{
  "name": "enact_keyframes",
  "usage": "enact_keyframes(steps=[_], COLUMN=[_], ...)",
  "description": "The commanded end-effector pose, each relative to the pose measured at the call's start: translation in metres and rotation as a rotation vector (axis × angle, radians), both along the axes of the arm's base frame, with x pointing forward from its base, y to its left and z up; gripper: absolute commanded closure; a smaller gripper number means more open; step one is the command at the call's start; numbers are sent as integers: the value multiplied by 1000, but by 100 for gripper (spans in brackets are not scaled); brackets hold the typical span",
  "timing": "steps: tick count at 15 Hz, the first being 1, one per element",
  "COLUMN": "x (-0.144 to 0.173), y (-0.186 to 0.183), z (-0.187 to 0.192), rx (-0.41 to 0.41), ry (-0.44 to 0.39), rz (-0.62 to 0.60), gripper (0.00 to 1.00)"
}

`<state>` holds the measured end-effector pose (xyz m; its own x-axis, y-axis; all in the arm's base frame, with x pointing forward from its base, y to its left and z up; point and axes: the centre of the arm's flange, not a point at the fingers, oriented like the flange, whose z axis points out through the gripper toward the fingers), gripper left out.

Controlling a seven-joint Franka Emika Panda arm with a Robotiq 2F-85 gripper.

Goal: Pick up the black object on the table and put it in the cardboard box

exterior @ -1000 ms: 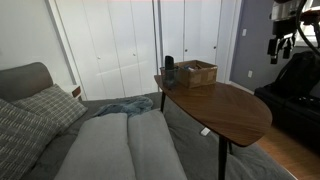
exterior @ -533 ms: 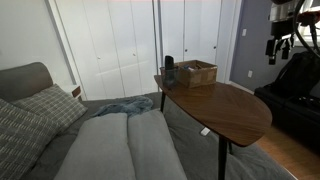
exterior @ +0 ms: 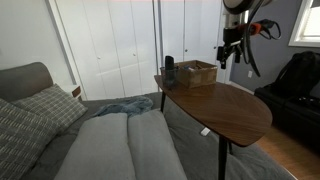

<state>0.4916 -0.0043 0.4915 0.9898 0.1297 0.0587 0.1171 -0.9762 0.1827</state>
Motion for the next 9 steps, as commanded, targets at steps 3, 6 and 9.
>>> enact_keyframes(steps=[3,6,9], x=[6,5,5], y=[66,59,57], z=[-5,-2,-4], rx=[82,59,63], ry=[-100,-78,-78], rz=[-226,-173,-180], gripper=[0,0,0])
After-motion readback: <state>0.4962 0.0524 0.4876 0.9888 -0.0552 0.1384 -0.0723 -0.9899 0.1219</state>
